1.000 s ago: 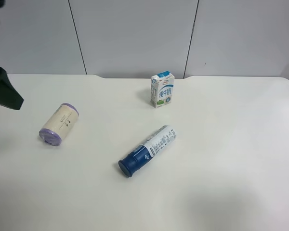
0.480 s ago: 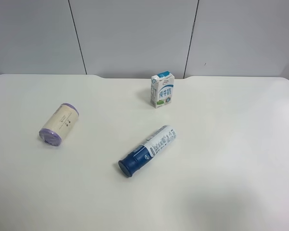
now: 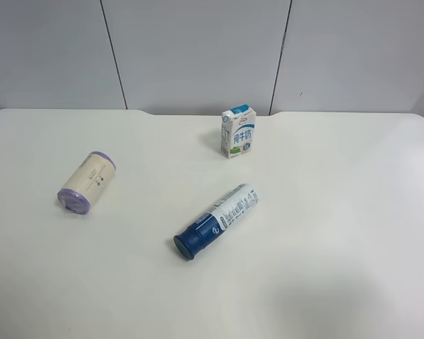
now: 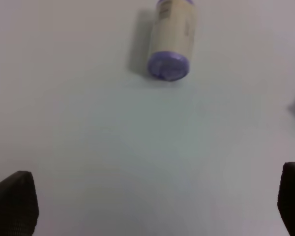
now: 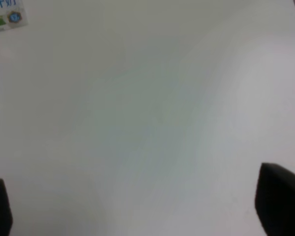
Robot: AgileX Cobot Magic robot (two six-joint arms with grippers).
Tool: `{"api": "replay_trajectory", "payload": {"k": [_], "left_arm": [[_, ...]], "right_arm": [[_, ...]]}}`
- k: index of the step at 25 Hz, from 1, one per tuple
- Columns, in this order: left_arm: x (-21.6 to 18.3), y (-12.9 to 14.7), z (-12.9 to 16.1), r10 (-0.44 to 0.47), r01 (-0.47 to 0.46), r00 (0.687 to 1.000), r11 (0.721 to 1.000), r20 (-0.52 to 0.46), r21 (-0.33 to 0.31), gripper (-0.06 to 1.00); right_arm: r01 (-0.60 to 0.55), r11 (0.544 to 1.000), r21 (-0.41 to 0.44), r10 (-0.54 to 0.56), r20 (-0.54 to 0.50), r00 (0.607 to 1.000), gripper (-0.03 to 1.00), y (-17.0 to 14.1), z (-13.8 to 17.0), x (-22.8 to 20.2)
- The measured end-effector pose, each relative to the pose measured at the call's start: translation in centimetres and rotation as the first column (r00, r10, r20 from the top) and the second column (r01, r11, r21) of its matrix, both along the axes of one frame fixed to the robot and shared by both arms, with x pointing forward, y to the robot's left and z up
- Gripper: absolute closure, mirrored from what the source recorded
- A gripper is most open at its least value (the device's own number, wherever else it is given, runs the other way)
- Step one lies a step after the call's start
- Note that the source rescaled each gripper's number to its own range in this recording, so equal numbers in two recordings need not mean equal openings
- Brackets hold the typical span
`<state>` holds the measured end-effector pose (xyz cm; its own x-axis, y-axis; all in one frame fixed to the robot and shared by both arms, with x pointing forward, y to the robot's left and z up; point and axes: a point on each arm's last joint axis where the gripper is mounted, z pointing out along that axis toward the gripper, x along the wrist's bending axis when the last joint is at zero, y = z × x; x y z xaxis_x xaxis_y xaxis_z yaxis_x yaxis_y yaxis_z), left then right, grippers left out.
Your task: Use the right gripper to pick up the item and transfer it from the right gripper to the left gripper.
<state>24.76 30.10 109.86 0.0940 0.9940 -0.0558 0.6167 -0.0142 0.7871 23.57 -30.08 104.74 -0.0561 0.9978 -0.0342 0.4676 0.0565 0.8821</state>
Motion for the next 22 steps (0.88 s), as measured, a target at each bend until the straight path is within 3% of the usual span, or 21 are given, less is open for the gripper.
{"api": "replay_trajectory", "payload": {"k": [9,15,22], "left_arm": [[-0.8,0.1,-4.0,-0.006,0.006,1.0,1.0,-0.006,0.009,-0.04],[-0.9,0.3,-4.2,0.002,-0.003,0.992,1.0,0.128,0.005,-0.04],[-0.6,0.3,-4.5,0.001,-0.003,0.989,1.0,0.145,0.011,-0.04]], "right_arm": [[0.0,1.0,0.0,0.0,0.0,1.0,-0.02,0.0,0.0,0.0],[0.0,1.0,0.0,0.0,0.0,1.0,-0.02,0.0,0.0,0.0],[0.0,1.0,0.0,0.0,0.0,1.0,-0.02,0.0,0.0,0.0]]}}
